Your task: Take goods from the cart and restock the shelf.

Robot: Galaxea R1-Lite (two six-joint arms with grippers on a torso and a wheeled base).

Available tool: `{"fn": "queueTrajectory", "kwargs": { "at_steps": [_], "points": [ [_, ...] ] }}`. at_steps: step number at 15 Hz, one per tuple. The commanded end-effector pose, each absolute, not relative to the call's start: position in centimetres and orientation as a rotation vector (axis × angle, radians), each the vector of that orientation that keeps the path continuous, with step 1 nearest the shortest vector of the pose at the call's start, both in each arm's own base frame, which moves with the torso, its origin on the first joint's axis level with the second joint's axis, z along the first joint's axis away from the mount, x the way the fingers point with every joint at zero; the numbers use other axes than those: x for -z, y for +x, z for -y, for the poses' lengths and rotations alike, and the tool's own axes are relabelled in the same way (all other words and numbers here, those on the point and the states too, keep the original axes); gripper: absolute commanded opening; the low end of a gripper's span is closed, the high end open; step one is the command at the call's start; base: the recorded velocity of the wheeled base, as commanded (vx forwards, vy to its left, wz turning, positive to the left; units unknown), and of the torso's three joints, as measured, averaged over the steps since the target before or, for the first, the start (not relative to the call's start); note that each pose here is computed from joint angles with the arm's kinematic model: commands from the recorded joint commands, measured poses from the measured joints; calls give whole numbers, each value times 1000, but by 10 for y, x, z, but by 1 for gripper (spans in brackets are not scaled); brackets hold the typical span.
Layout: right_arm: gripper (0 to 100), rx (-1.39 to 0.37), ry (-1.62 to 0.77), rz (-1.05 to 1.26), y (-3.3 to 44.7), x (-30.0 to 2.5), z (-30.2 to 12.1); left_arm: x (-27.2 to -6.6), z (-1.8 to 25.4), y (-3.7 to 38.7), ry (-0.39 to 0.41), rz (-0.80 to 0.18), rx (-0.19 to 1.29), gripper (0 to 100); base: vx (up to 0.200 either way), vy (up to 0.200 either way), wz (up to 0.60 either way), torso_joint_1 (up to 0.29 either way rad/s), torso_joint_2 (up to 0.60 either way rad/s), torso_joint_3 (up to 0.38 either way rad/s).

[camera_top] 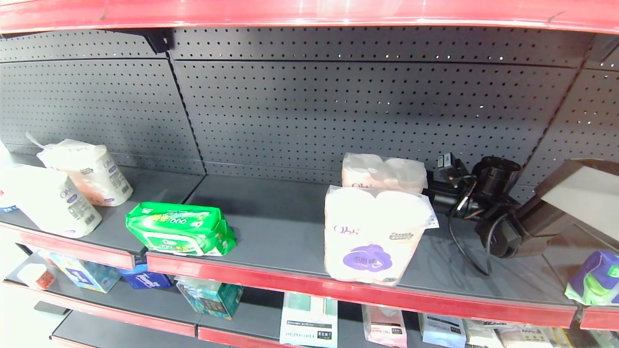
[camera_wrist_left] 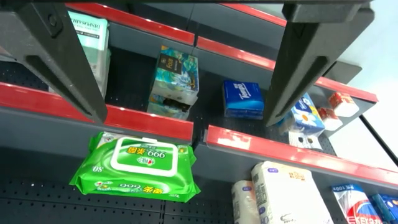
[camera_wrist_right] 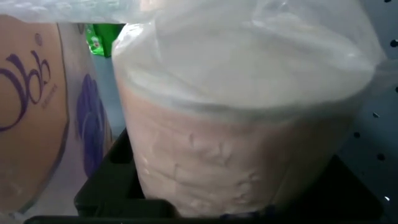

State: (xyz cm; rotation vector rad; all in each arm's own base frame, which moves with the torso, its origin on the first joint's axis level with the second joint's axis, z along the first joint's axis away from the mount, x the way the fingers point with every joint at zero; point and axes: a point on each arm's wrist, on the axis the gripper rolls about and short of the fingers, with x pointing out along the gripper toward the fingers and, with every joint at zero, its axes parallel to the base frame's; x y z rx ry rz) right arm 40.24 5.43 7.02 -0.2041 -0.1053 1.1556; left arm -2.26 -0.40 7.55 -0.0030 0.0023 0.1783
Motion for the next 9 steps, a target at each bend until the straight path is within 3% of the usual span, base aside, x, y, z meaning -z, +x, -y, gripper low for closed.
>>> {"fn": "queueTrajectory", "kwargs": {
  "at_steps": [1,9],
  "points": [
    [0,-1143,-206,103,403,-69,-52,-75,4,-23,-3,-3,-179,100,0,0,0,0,0,0],
    [0,-1047,-214,89,402,-70,-55,-75,4,-23,-3,-3,-179,100,0,0,0,0,0,0]
  ]
}}
